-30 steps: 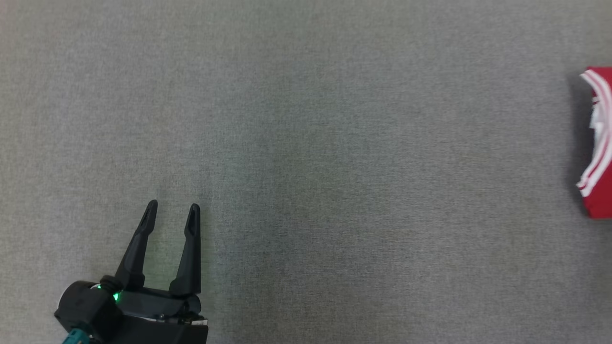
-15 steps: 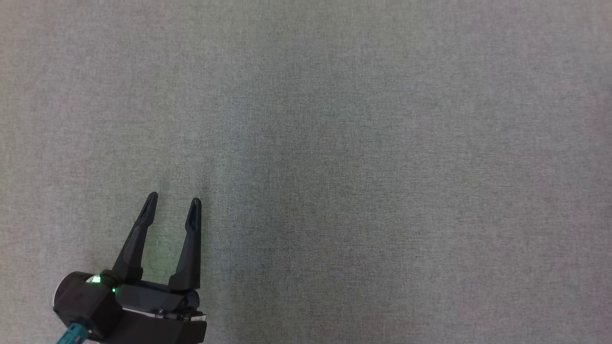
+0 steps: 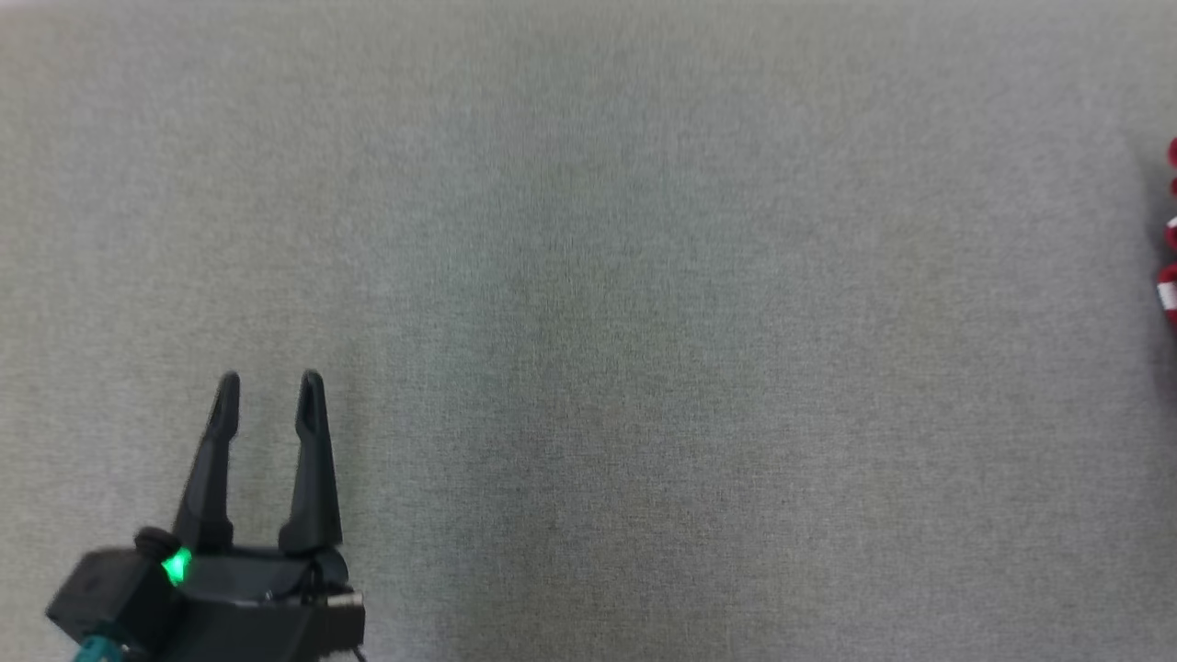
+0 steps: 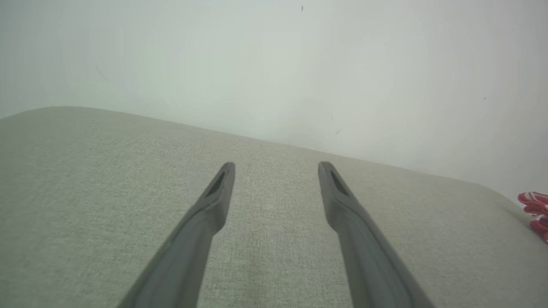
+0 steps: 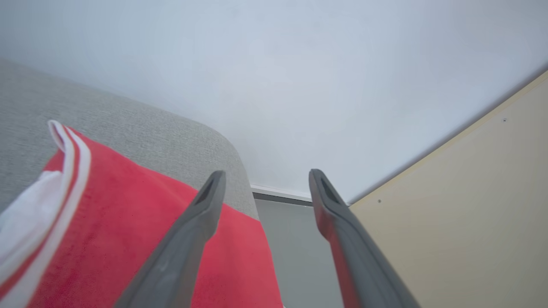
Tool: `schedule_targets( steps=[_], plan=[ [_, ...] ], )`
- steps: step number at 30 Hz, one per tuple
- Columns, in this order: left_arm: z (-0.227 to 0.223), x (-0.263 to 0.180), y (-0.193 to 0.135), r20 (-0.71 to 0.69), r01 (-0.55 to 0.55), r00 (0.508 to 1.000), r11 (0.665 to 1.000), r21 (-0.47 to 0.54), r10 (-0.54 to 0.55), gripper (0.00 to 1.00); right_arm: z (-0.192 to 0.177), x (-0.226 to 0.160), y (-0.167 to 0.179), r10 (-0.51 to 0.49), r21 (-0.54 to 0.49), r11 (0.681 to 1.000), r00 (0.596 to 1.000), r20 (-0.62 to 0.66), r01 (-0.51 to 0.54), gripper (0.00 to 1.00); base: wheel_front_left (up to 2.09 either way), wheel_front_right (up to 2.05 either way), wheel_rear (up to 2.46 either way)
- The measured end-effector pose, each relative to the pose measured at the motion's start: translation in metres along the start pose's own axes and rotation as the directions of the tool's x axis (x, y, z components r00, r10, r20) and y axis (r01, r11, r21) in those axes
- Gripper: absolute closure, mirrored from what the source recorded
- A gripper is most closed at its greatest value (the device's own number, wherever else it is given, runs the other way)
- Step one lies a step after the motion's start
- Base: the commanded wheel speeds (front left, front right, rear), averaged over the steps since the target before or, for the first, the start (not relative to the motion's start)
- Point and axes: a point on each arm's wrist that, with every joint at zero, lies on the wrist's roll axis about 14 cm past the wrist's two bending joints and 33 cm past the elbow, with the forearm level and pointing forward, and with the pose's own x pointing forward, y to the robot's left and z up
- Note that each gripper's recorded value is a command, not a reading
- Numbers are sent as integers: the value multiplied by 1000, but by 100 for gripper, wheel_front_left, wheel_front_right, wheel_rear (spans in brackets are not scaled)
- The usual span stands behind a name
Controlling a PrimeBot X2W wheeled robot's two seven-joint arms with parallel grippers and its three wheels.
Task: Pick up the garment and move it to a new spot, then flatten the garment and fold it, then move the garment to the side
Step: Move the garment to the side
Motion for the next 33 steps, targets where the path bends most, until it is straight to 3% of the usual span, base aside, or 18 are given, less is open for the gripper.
schedule_targets(
  steps=[7,12,19,23,29,33],
  plan=[
    [15,-22,6,32,-67,997,997,-37,68,0,63,-19,59,110,146,980,976,187,-138,0,0,0,0],
    [29,-40,9,58,-95,993,994,-54,99,0,93,-72,97,157,265,932,935,317,-246,0,0,0,0],
    [40,-62,4,79,-95,992,994,-53,99,0,105,-145,115,198,332,880,897,394,-340,0,0,0,0],
    [47,-70,-7,97,-64,993,998,1,64,0,110,-180,122,206,394,837,885,418,-381,0,0,0,0],
    [58,-77,-17,128,-35,991,999,25,32,0,106,-219,144,252,456,773,874,416,-440,0,0,0,0],
    [52,-82,-19,107,-31,994,999,26,29,0,104,-232,155,276,468,751,866,418,-465,0,0,0,0]
  ],
)
